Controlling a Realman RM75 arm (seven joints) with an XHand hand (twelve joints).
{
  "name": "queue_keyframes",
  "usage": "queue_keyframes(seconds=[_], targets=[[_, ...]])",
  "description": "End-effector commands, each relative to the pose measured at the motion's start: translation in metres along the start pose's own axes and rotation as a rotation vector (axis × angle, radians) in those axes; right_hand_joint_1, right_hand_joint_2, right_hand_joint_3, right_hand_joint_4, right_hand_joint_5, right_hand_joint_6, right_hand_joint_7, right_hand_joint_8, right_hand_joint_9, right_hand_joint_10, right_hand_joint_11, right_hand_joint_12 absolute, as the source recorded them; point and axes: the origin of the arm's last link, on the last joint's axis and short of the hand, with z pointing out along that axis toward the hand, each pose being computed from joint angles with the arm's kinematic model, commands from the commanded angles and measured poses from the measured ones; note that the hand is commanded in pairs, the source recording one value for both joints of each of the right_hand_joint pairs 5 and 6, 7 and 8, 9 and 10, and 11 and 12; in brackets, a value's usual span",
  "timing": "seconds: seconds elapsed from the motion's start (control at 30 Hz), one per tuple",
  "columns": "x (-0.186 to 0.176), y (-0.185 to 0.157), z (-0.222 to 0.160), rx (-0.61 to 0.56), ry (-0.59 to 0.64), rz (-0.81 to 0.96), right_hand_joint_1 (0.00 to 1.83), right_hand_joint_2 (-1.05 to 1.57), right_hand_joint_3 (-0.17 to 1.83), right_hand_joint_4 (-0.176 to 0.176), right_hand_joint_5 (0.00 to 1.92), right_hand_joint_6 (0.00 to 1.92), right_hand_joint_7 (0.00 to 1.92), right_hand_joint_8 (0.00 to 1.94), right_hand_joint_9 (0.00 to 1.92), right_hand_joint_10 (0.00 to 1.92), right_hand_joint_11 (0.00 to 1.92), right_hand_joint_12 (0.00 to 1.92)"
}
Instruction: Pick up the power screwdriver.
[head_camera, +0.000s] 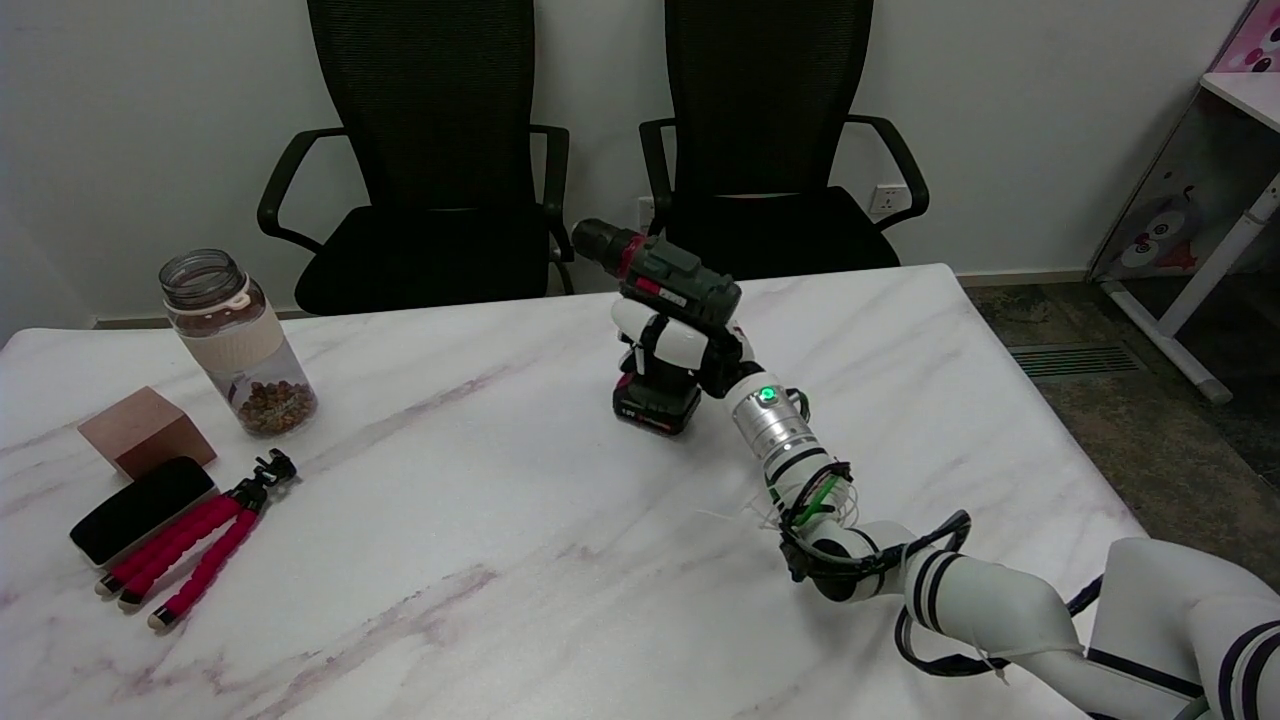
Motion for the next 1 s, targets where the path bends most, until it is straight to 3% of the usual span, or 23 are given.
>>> queue_keyframes(seconds=[0.03,0.13,0.17,0.2,0.23,1.0], targets=[[0.003,-0.027,0.014,0.065,-0.022,0.005,0.81,0.67,0.82,0.008,1.40,1.40,1.40,1.40,1.92,1.92,1.92,1.92],[0.003,-0.031,0.015,0.070,-0.032,0.005,0.81,0.69,0.82,0.016,1.53,1.53,1.53,1.53,1.92,1.92,1.92,1.92],[0.003,-0.032,0.016,0.072,-0.035,0.003,0.81,0.70,0.83,0.034,1.61,1.61,1.61,1.61,1.92,1.92,1.92,1.92],[0.003,-0.032,0.016,0.073,-0.036,0.002,0.81,0.70,0.84,0.165,1.65,1.65,1.65,1.65,1.92,1.92,1.92,1.92],[0.003,-0.034,0.017,0.077,-0.039,0.001,0.81,0.70,0.84,0.176,1.66,1.66,1.66,1.66,1.92,1.92,1.92,1.92],[0.026,-0.092,0.028,0.220,-0.067,-0.032,0.79,0.72,0.90,0.176,1.78,1.78,1.78,1.78,1.92,1.92,1.92,1.92]])
